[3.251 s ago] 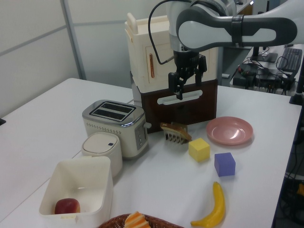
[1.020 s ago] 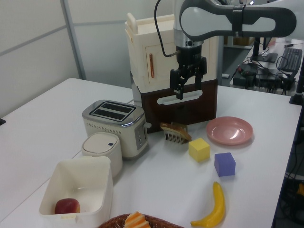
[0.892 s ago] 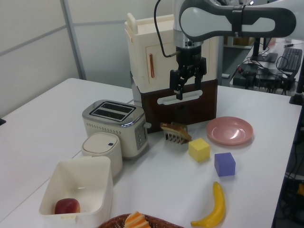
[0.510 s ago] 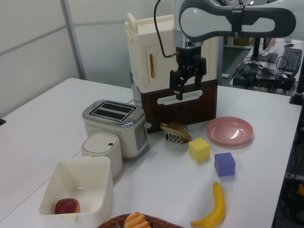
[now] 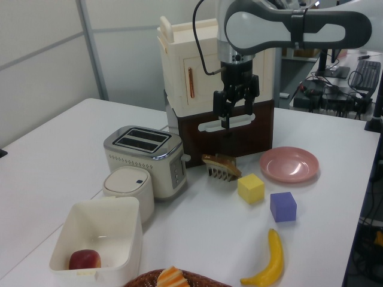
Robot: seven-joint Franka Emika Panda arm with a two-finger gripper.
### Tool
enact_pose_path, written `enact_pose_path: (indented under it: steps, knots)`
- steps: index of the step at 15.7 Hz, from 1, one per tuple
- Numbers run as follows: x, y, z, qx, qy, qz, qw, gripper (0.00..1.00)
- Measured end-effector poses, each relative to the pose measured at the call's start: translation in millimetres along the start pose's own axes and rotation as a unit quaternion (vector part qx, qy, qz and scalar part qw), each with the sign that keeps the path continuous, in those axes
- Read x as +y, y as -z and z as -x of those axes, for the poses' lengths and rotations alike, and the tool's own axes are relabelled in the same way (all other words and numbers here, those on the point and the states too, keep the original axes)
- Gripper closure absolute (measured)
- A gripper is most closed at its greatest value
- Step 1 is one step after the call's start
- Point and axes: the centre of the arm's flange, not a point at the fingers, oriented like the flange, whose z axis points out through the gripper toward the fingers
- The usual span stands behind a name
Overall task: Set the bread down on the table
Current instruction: 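Move the gripper over the wicker basket toward the twisted roll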
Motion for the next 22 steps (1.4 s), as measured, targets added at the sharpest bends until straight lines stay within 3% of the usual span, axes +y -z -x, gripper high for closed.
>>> enact_pose_path:
  steps: [5, 9, 12, 17, 19, 22]
  knots:
    - [-79, -32, 8, 0.013, -0.015, -0.008, 0.9998, 0.0]
    - [-147, -36, 32, 0.008, 0.034, -0.007, 0.9994, 0.0]
    - [-211, -52, 67, -0.007, 0.091, -0.001, 0.9958, 0.0]
    - [-281, -96, 119, -0.035, 0.173, 0.038, 0.9835, 0.0]
    - [-295, -105, 128, -0.038, 0.187, 0.048, 0.9804, 0.0]
    - [-307, -110, 128, -0.021, 0.197, 0.042, 0.9792, 0.0]
